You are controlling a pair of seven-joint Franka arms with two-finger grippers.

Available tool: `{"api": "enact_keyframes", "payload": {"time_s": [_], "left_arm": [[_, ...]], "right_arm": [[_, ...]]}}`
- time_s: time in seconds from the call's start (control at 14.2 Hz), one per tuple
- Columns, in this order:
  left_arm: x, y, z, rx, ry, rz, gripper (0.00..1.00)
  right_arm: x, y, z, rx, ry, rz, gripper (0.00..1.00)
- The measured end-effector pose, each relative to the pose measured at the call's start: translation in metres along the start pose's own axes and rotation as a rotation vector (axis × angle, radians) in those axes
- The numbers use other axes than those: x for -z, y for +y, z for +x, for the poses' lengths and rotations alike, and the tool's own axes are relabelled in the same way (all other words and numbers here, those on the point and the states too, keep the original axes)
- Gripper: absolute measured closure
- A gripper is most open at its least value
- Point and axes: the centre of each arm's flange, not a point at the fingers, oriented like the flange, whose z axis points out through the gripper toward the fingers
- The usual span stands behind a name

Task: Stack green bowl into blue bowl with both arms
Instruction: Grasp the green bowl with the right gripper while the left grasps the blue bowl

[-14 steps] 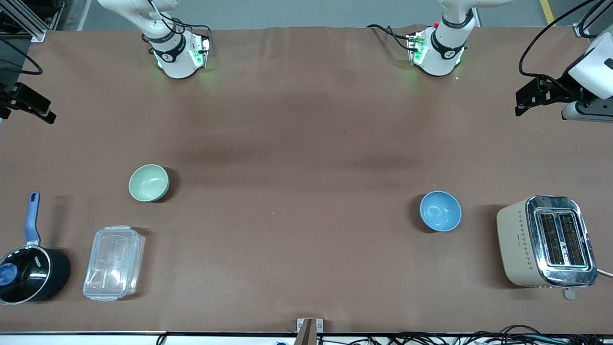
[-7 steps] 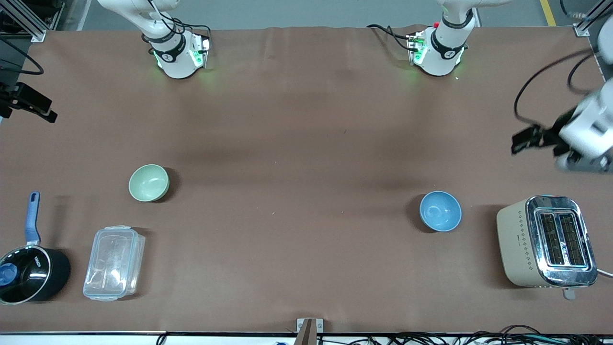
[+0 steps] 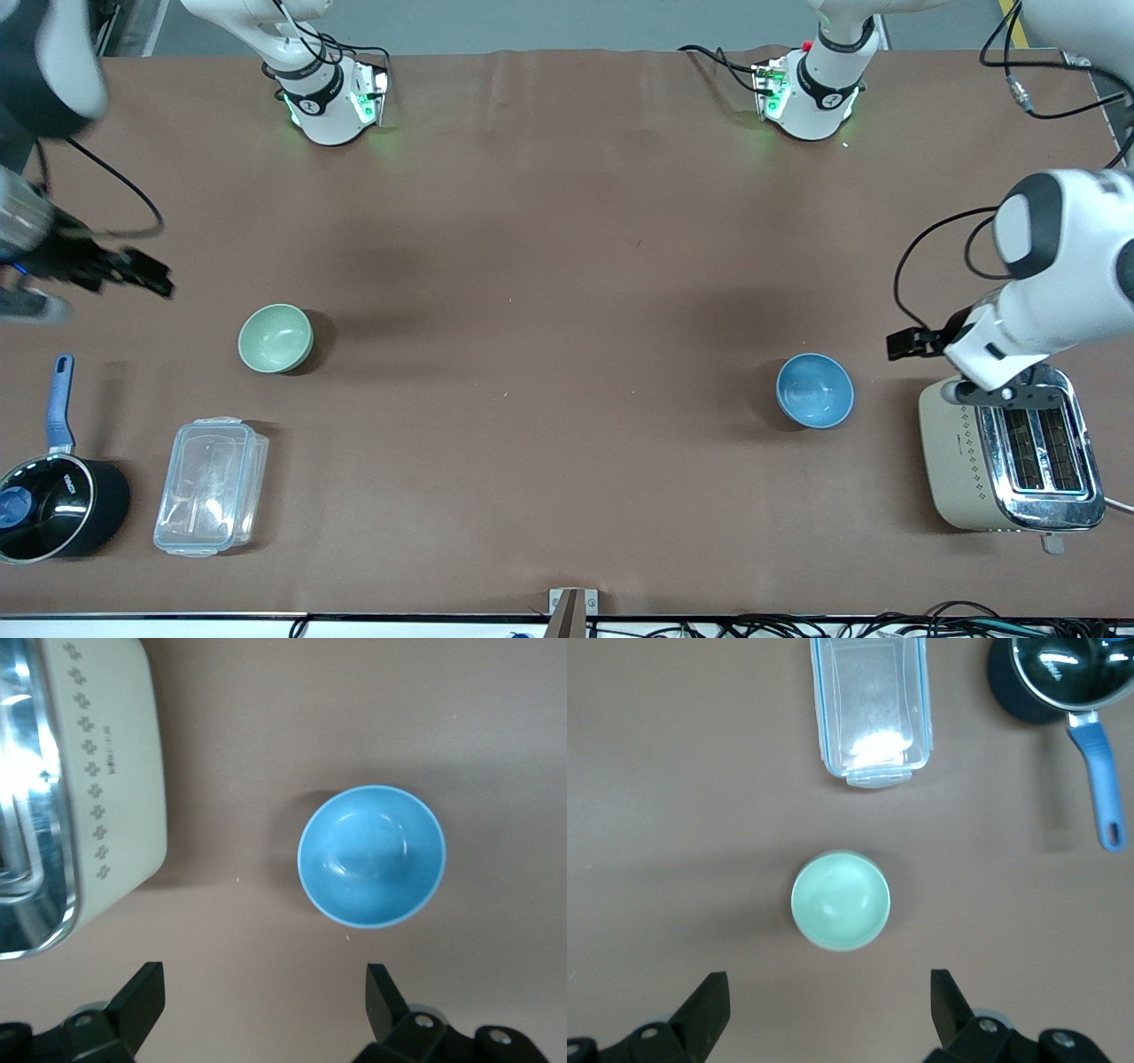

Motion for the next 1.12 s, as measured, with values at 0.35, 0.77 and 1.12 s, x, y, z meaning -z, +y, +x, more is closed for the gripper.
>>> {"api": "enact_keyframes", "payload": {"time_s": [0.35, 0.77, 1.12], "left_arm": [[-0.103, -0.020, 0.016, 0.018, 0.008, -0.006, 0.00], [-0.153, -0.003, 0.018, 0.001, -0.035, -0.022, 0.04], [-0.165, 0.011, 0.017, -0.018, -0.054, -0.034, 0.50]], "right_arm": [[-0.148, 0.041, -0.028, 0.042, 0.041, -0.011, 0.00], [-0.255, 0.060, -0.038, 0.018, -0.021, -0.024, 0.00], [-0.293, 0.059, -0.042, -0.017, -0.011, -0.008, 0.02]]}}
